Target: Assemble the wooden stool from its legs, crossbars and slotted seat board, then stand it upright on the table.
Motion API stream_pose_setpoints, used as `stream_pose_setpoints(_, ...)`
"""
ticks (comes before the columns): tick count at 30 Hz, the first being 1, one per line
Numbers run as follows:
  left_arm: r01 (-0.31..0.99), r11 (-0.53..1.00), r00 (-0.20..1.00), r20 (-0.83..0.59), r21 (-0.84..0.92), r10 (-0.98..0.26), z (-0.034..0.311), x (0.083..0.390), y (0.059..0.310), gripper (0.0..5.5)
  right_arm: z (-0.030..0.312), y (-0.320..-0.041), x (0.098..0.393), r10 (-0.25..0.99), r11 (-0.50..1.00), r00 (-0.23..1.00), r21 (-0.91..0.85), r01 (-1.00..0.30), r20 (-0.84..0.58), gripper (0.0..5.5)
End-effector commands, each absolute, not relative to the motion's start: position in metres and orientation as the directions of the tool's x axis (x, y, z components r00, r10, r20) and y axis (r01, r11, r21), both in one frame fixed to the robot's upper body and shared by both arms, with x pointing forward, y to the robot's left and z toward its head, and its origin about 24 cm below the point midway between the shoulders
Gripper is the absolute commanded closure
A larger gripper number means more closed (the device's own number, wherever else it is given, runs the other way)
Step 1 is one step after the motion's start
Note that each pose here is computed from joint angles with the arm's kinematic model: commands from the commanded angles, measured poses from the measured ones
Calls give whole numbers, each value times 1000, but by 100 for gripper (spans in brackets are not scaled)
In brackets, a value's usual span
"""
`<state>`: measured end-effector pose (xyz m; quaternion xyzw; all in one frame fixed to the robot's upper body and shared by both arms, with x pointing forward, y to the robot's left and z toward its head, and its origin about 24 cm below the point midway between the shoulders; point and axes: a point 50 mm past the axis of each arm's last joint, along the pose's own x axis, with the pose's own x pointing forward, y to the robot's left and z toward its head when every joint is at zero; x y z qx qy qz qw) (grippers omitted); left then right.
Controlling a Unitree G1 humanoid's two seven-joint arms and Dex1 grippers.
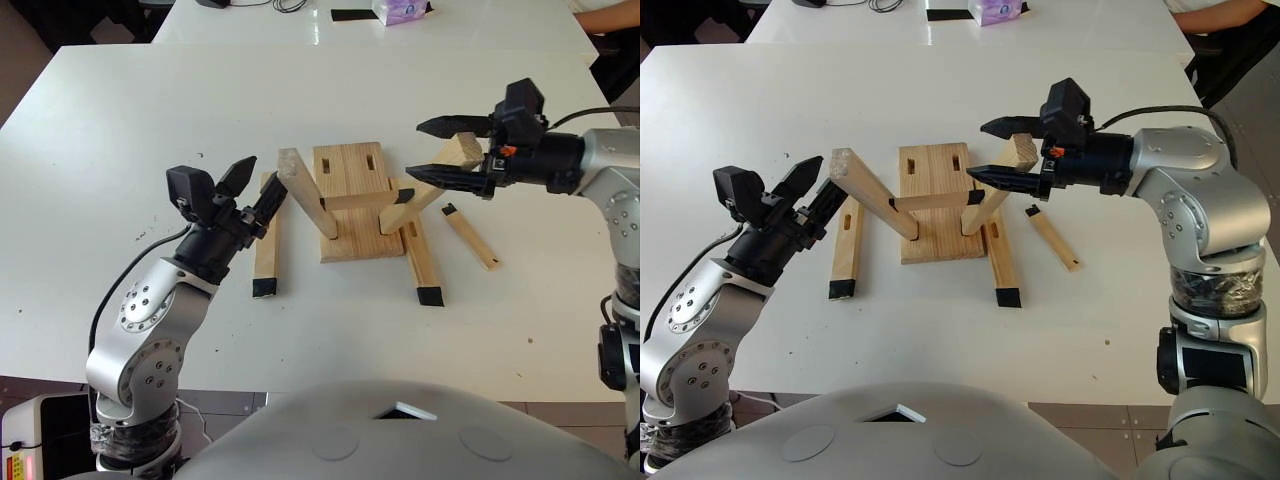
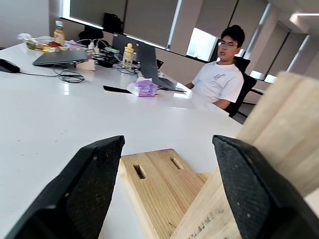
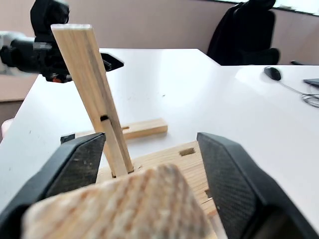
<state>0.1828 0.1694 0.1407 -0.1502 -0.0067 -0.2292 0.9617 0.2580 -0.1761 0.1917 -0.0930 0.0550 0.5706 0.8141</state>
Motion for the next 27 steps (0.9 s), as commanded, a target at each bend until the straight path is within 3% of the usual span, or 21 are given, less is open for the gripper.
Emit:
stream_pose_setpoints(1, 427, 861, 902, 66, -277, -426, 138, 185, 175, 220, 186, -174, 251, 923, 339, 346, -70, -938, -171, 210)
stream_pose_setpoints(4, 396, 874, 917, 77, -283, -391, 140, 188, 182, 220, 193, -186, 252, 907, 408, 411, -48, -912, -92, 210)
stream_pose_setpoints(8, 278, 908, 960, 67, -313, -271, 137, 188, 193, 220, 205, -223, 252, 826, 559, 562, 61, -827, 39, 210)
stream_pose_setpoints(15, 146, 916, 985, -34, -374, -171, 120, 169, 181, 220, 195, -241, 223, 820, 547, 571, 239, -802, 41, 210)
stream_pose_setpoints(18, 84, 921, 993, -41, -381, -107, 119, 169, 180, 220, 194, -258, 242, 677, 697, 733, 262, -667, 64, 210)
stream_pose_setpoints(20, 41, 935, 997, -50, -353, -62, 118, 170, 177, 220, 180, -267, 259, 540, 823, 841, 225, -522, -27, 229)
stream_pose_setpoints(22, 30, 943, 997, -54, -332, -51, 119, 173, 169, 220, 161, -254, 263, 505, 857, 857, 181, -483, -104, 249)
stream_pose_setpoints(27, 58, 948, 998, -12, -312, -65, 129, 176, 151, 220, 141, -177, 236, 652, 736, 755, 297, -608, -69, 332)
